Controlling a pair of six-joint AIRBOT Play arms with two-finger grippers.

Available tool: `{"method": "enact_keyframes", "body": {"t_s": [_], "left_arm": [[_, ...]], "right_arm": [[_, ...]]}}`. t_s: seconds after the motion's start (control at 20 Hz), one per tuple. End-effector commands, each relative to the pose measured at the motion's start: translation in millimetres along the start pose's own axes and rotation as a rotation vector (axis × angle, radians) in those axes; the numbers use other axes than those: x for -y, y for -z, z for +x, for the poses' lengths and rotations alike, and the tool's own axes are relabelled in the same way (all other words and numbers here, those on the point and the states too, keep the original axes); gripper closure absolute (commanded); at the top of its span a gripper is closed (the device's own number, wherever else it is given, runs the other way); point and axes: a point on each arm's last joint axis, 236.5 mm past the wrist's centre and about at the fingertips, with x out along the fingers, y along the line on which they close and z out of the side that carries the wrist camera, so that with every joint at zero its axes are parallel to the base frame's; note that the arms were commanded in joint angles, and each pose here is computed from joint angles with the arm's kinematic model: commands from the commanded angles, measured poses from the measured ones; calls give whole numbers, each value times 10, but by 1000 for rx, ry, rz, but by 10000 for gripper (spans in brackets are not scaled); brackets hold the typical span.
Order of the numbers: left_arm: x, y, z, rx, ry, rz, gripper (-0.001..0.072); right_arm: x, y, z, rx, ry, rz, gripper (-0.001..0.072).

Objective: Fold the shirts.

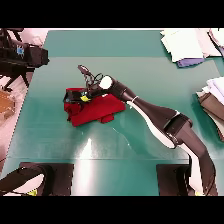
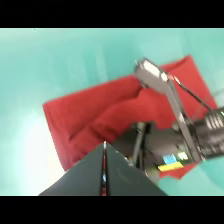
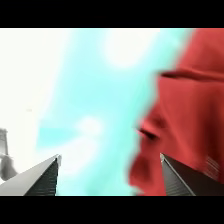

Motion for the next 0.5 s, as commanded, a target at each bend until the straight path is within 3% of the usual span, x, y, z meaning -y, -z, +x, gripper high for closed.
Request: {"method": "enact_keyframes", "body": {"t_s": [0.0, 0.2, 0.35, 0.45], "left_arm": [[-27, 167, 31, -54, -7, 23, 684], [-70, 428, 315, -125, -7, 23, 683], [-22, 611, 496, -168, 22, -12, 683], [14, 525, 501, -132, 37, -27, 683]], "right_arm": [[-211, -302, -116, 103, -194, 52, 57], [-33, -513, -1103, 35, -118, -35, 67], [698, -491, -1857, 0, 117, -6, 66], [1107, -380, -2227, -13, 142, 75, 65]]}}
